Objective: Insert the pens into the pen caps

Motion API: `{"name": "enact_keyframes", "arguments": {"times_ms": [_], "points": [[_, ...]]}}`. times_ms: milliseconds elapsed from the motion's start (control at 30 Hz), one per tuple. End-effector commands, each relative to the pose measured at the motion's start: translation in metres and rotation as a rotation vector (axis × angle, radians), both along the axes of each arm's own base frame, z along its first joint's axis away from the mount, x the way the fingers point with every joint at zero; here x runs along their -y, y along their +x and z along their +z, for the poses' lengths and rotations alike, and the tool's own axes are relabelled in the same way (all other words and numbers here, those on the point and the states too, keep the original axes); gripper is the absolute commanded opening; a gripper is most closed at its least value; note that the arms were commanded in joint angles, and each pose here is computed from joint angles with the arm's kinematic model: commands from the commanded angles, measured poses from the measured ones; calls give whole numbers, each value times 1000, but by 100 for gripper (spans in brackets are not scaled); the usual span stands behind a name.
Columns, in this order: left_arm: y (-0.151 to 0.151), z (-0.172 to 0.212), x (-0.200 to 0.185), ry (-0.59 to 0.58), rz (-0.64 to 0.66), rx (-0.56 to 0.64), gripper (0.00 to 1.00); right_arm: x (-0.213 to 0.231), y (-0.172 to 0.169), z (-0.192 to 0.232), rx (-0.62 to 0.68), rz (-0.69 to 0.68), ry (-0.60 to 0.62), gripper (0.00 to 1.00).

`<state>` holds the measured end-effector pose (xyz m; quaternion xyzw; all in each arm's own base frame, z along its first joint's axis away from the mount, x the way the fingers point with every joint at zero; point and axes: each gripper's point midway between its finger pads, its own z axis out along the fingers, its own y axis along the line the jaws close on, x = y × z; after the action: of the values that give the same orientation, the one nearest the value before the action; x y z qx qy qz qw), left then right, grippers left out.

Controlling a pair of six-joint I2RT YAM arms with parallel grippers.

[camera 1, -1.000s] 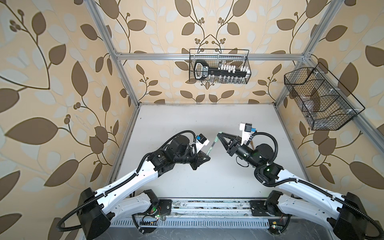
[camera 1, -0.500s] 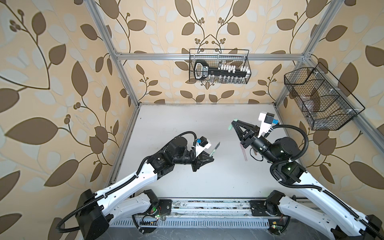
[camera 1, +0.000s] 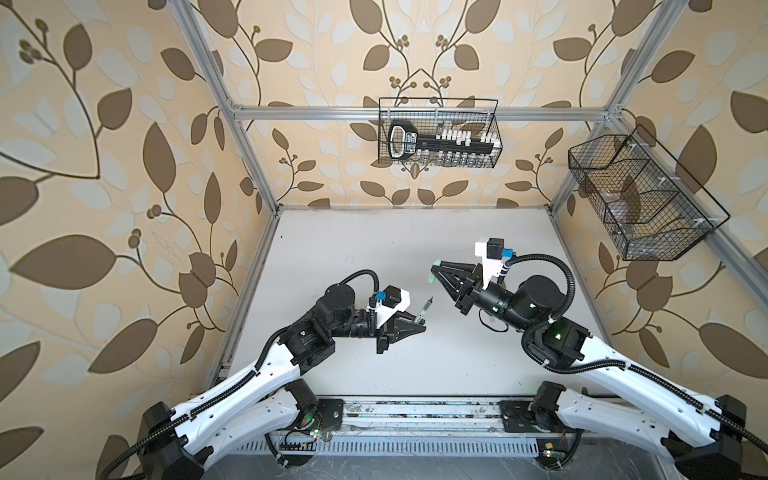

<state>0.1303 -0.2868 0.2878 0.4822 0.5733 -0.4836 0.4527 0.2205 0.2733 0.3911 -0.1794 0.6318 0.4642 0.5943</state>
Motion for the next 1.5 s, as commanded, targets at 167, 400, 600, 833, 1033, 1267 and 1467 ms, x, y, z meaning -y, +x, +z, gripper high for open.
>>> {"name": "enact_keyframes", "arguments": {"times_ms": [167,400,600,833,1033,1267,1467], "points": [[-2,13,-1,-35,-14,39,0,7,-17,45,135,21,64,17],[2,15,0,-31,-1,20,0,6,-37,53,175,70,82,17],[4,16,0,-33,4,8,0,4,-43,54,195,75,80,17],[8,18,-1,-36,23,-1,0,4,-43,39,164,69,76,16],[13,17,-1,-38,35,-16,0,9,-46,31,147,62,77,16],[14,19,1,-41,24,-27,0,7,-49,28,153,74,103,17],[13,20,1,-44,23,-27,0,2,-43,19,142,63,86,16]]}}
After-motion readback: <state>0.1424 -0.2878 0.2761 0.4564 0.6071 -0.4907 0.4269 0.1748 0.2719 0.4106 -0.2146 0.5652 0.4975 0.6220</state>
